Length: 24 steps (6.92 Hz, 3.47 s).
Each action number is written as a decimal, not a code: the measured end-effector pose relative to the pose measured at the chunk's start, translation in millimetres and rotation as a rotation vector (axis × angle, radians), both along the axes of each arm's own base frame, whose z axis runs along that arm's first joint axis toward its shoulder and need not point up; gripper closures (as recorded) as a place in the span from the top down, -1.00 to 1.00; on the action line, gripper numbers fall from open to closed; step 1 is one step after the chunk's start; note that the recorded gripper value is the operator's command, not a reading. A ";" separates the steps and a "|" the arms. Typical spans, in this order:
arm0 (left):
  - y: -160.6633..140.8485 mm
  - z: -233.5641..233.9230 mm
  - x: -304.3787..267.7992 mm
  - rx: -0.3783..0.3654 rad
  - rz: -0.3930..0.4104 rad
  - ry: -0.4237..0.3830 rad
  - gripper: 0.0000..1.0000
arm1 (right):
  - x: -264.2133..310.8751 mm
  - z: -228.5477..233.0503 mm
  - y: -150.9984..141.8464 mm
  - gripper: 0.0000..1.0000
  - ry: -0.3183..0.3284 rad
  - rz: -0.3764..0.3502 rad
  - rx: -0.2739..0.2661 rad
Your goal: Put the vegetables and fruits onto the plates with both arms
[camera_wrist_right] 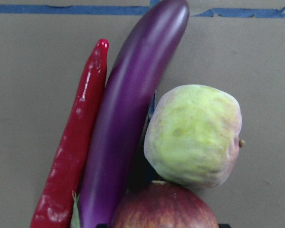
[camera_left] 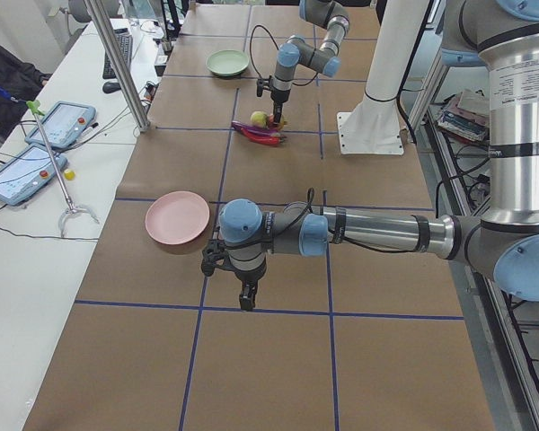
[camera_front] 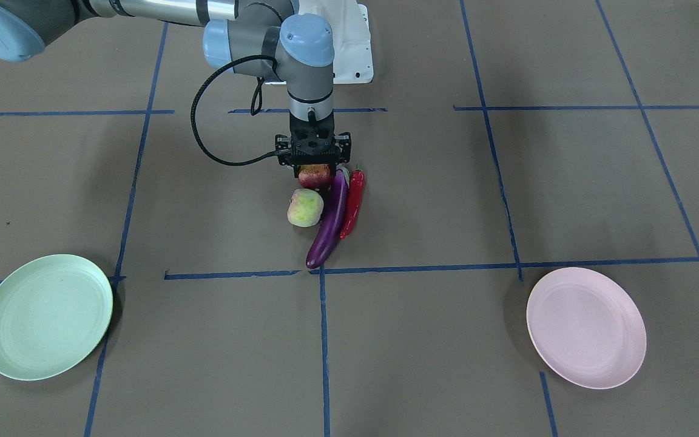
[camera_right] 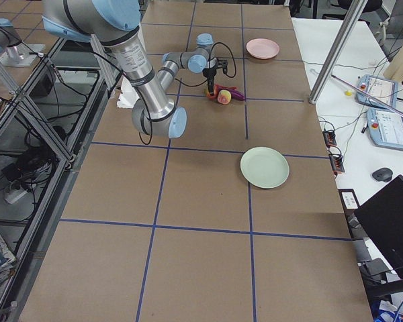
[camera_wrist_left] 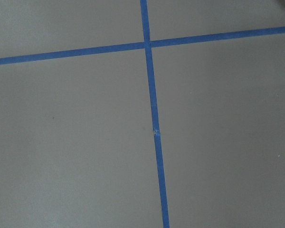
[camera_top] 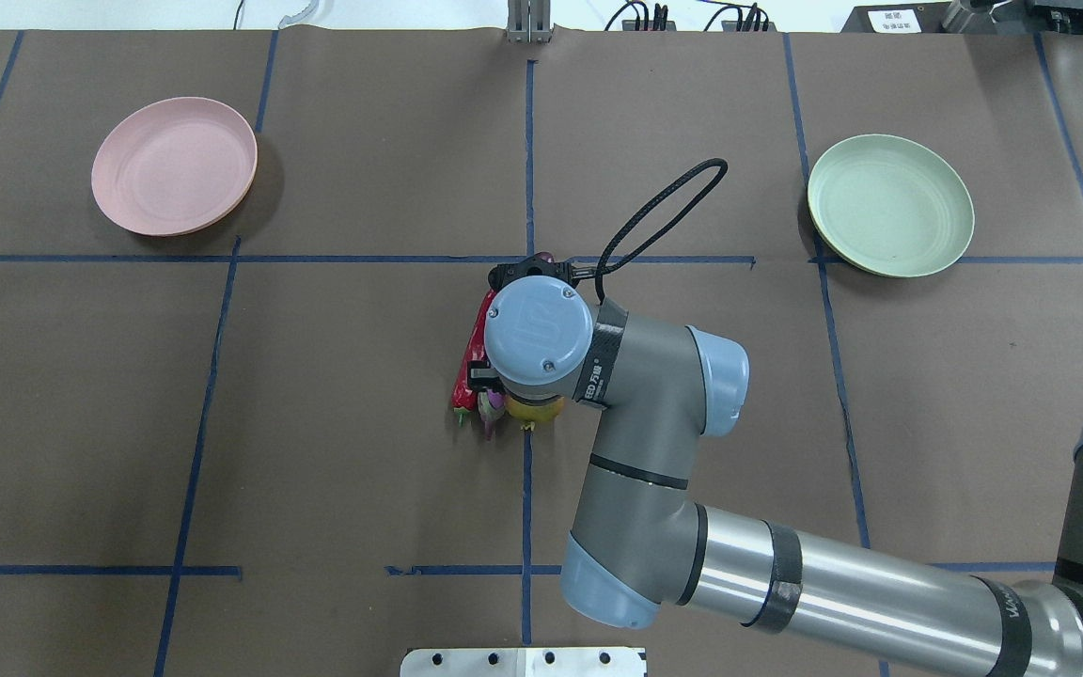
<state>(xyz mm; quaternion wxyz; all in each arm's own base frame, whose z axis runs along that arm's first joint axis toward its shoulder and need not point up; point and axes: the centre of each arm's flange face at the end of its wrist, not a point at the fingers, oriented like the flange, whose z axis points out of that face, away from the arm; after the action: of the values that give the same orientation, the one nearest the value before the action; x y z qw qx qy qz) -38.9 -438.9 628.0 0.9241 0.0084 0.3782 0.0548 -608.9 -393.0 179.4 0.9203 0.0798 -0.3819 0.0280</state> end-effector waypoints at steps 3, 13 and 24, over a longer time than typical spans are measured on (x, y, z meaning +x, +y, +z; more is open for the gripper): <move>-0.1 -0.3 0.3 0.002 0.001 0.000 1.00 | 76.4 -5.1 -72.6 -0.97 -0.047 -0.015 -0.001; -0.6 -7.0 0.9 0.014 0.002 0.002 1.00 | 369.7 336.6 -266.3 0.99 0.092 -0.293 0.135; -74.8 -151.8 103.0 0.218 -0.009 0.100 1.00 | 542.4 410.6 -198.1 1.00 -0.034 -0.136 0.019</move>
<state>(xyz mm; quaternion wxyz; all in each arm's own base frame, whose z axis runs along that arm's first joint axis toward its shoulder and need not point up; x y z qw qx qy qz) 64.1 -513.7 476.3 0.8978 0.1135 0.4156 0.0911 -66.5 -591.2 590.0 0.9126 0.0617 -0.4024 -0.0369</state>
